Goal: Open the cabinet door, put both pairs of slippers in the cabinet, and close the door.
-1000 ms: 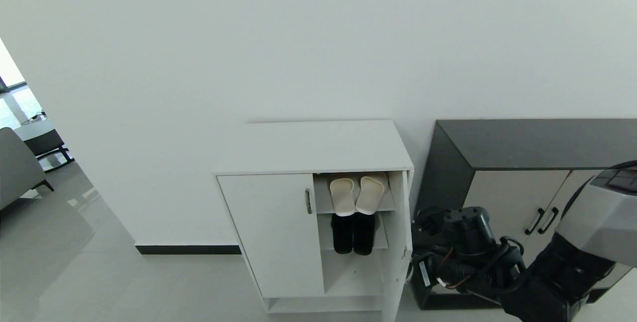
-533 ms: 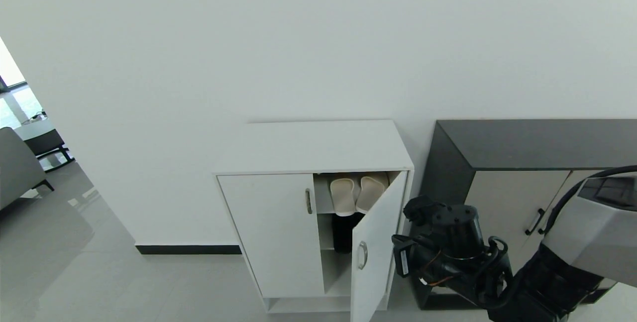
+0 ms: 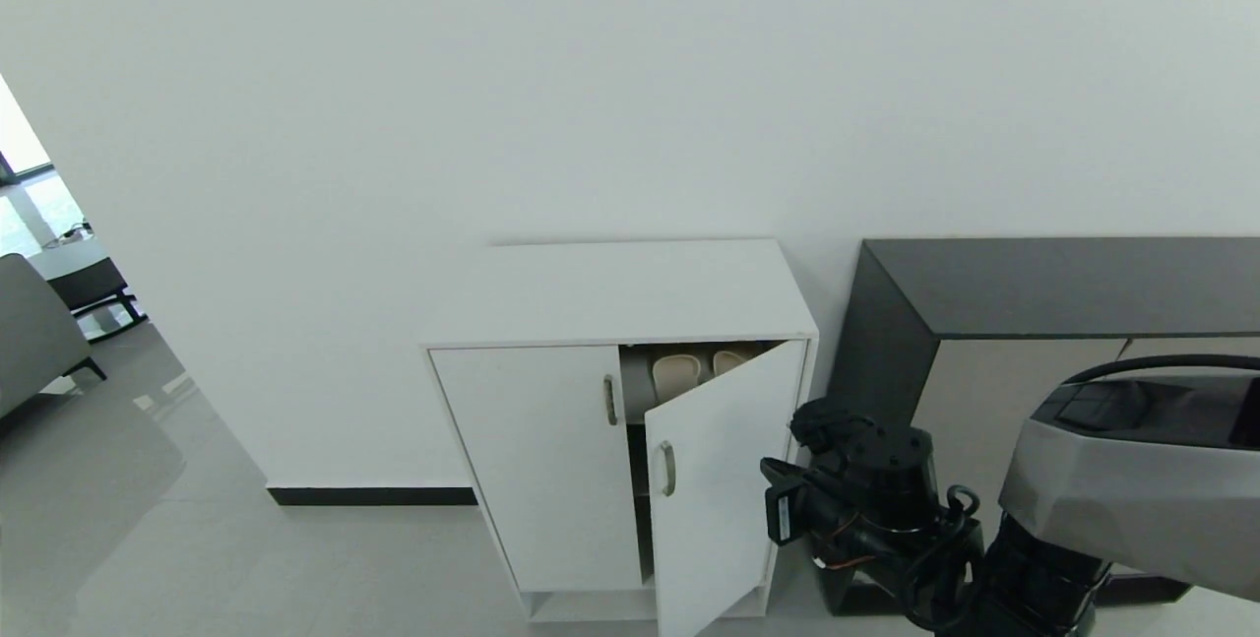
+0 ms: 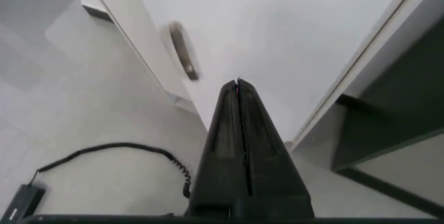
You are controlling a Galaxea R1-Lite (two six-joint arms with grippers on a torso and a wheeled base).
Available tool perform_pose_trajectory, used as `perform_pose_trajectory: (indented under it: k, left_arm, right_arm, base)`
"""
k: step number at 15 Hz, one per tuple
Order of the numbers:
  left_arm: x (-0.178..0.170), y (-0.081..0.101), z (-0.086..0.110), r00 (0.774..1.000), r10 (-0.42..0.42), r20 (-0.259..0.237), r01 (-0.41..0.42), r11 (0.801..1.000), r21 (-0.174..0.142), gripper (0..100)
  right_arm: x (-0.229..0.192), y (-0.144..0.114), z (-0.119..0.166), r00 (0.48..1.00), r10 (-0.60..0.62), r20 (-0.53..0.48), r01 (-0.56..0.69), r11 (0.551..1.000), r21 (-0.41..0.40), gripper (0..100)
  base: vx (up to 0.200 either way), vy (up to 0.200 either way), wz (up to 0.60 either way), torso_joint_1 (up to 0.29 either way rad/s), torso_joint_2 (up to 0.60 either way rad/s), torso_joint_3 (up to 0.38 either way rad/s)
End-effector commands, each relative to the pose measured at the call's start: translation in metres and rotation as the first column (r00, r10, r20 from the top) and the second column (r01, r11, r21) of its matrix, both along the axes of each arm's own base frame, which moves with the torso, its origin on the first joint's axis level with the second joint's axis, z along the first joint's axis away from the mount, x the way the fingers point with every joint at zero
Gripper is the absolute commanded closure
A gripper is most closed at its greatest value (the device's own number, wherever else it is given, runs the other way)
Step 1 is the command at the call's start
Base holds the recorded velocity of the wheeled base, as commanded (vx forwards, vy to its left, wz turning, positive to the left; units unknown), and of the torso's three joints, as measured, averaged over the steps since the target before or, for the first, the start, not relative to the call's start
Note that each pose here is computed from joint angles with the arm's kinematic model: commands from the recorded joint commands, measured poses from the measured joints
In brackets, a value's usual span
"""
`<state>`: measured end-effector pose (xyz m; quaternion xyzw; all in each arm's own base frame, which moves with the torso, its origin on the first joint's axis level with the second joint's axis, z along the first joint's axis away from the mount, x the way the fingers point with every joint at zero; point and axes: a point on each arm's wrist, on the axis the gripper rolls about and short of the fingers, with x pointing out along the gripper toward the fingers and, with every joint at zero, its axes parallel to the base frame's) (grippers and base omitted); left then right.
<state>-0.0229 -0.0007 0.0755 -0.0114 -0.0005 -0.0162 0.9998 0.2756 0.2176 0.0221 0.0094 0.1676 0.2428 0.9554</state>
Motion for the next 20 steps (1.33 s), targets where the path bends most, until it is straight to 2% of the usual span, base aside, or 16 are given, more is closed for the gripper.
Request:
perform_pose_trajectory:
  k: [1, 10, 20]
  left_arm:
    - [0.0, 0.0, 0.0, 1.0, 0.0, -0.001, 0.0, 1.0, 0.0, 100]
    - [0.0, 0.0, 0.0, 1.0, 0.0, -0.001, 0.0, 1.0, -0.002, 100]
    - [0.0, 0.0, 0.0, 1.0, 0.0, -0.001, 0.0, 1.0, -0.002, 100]
  right_arm:
    - [0.0, 0.001, -0.011, 1.0, 0.003, -0.024, -0.003, 1.0, -0.02, 100]
    - [-0.004, 0.004, -0.017, 0.999, 0.016, -0.037, -0.018, 0.999, -0.036, 100]
    - [-0.007, 0.005, -0.023, 0.999, 0.026, -0.044, -0.028, 0.999, -0.042, 100]
  base:
    - [0.2, 0.0, 0.0, -0.017, 0.0, 0.002]
    - [0.2, 0.0, 0.0, 0.005, 0.0, 0.003]
    - [0.0, 0.0, 0.0, 0.0, 0.0, 0.0]
